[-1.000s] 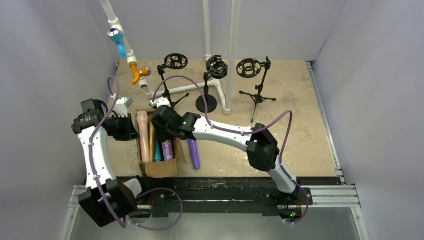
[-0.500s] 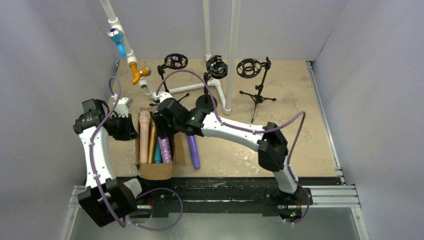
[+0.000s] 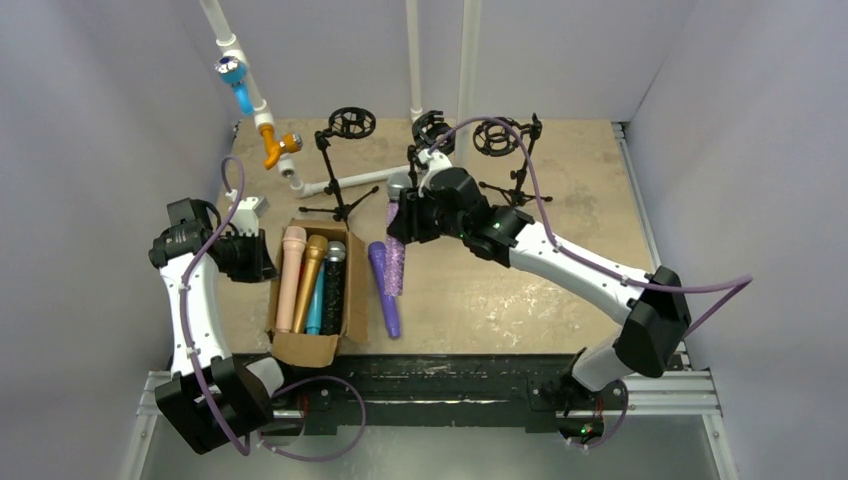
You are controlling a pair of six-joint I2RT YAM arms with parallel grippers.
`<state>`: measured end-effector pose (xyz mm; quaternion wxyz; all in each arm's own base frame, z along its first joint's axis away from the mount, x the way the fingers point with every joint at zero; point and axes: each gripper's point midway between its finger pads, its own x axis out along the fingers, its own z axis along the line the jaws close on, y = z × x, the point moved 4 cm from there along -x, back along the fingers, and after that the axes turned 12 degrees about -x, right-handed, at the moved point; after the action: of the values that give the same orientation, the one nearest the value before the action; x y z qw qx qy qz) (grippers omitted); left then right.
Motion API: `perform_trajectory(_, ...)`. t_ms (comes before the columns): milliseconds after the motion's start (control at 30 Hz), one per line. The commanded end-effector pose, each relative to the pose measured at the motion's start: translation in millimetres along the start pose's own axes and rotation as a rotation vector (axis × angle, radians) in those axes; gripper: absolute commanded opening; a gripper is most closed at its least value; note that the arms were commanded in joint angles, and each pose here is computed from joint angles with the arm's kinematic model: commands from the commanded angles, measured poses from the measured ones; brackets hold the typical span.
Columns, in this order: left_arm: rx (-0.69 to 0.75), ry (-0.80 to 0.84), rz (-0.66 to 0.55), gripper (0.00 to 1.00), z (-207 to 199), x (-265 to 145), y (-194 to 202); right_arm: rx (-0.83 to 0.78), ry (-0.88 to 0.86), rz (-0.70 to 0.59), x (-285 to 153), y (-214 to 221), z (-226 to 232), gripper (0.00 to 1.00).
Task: Attach the microphones to the stand
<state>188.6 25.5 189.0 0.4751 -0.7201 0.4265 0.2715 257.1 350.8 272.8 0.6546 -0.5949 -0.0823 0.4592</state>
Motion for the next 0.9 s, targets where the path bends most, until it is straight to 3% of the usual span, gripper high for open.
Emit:
perform_trajectory(0,0.012,0.015,-0.057,0.00,-6.1,-4.7,-11.0,0.028,-0.006,0.061,-2.7,41.4,-18.7,0.01)
perform_trajectory(300,-0.081,0.068,-0.095,0.00,-21.2,-9.1,-12.1,0.079,0.057,0.198,25.6,120.6,-51.2,0.00)
perform_trajectory(633,-0.095,0.029,-0.132,0.00,-20.0,-13.0,-13.2,0.161,0.084,0.228,70.4,136.6,-58.3,0.00)
perform_trajectory(867,-0.092,0.011,-0.125,0.00,-17.2,-11.7,-9.7,0.211,0.026,0.237,79.4,129.3,-46.8,0.38)
